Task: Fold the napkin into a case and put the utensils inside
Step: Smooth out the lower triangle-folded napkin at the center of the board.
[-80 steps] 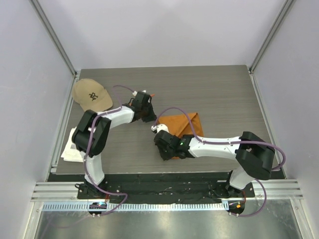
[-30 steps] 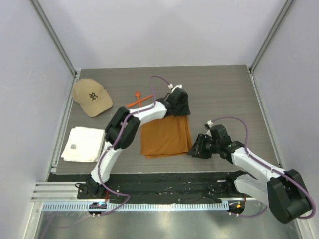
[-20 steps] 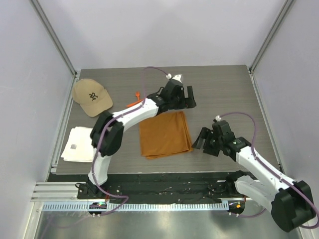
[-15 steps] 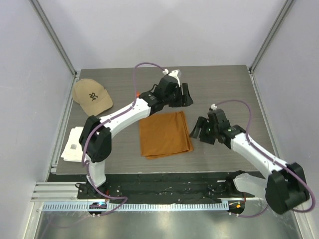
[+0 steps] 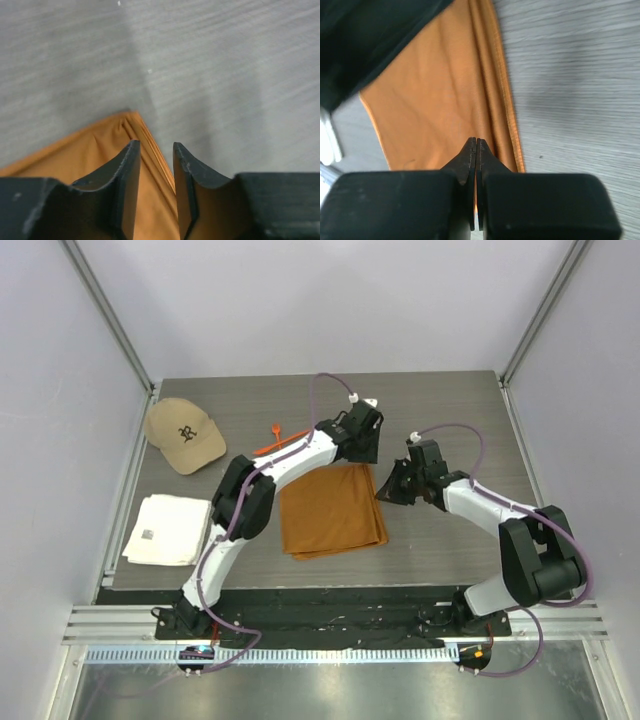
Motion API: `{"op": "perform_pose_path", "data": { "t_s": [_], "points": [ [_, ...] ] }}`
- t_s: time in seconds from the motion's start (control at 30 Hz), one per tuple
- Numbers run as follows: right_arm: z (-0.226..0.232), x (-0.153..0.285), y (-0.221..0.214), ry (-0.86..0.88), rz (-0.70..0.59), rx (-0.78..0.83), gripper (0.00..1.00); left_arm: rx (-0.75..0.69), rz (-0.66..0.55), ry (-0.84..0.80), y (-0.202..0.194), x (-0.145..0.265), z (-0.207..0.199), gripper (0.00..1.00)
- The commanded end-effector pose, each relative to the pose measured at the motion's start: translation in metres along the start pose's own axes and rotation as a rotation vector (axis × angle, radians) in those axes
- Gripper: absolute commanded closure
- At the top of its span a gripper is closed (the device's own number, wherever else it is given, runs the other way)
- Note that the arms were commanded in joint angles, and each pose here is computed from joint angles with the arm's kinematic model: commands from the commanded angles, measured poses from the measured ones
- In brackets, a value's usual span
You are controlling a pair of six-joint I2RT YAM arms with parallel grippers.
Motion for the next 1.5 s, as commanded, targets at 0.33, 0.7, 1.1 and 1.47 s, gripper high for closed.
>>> {"op": "perform_pose_path", "data": {
  "t_s": [0.33, 0.7, 1.1, 1.47],
  "points": [
    [-0.003, 0.018, -0.043, 0.150, 0.055, 0.002, 0.99, -0.209, -0.032, 0.127, 0.018, -0.017, 0.011, 0.75],
    [-0.006, 0.026, -0.055, 0.158, 0.073, -0.003, 0.99, -0.261, 0.004, 0.176, 0.012, -0.037, 0.019, 0.75],
    [-0.016, 0.021, -0.072, 0.135, 0.109, -0.023, 0.99, -0.251, 0.035, 0.163, 0.003, -0.045, 0.020, 0.75],
    [-0.030, 0.010, -0.095, 0.110, 0.177, -0.048, 0.99, -0.180, -0.024, 0.094, 0.019, -0.039, 0.000, 1.00]
  ]
}}
Point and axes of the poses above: each gripper's point midway between its finger pads, its own x axis back along the fingers, its own z axis along the line the jaws close on, y = z × x, the point moved 9 cm from there along x, back along the fingers, and after that the axes turned 11 degrees about x, right-handed, at the moved point
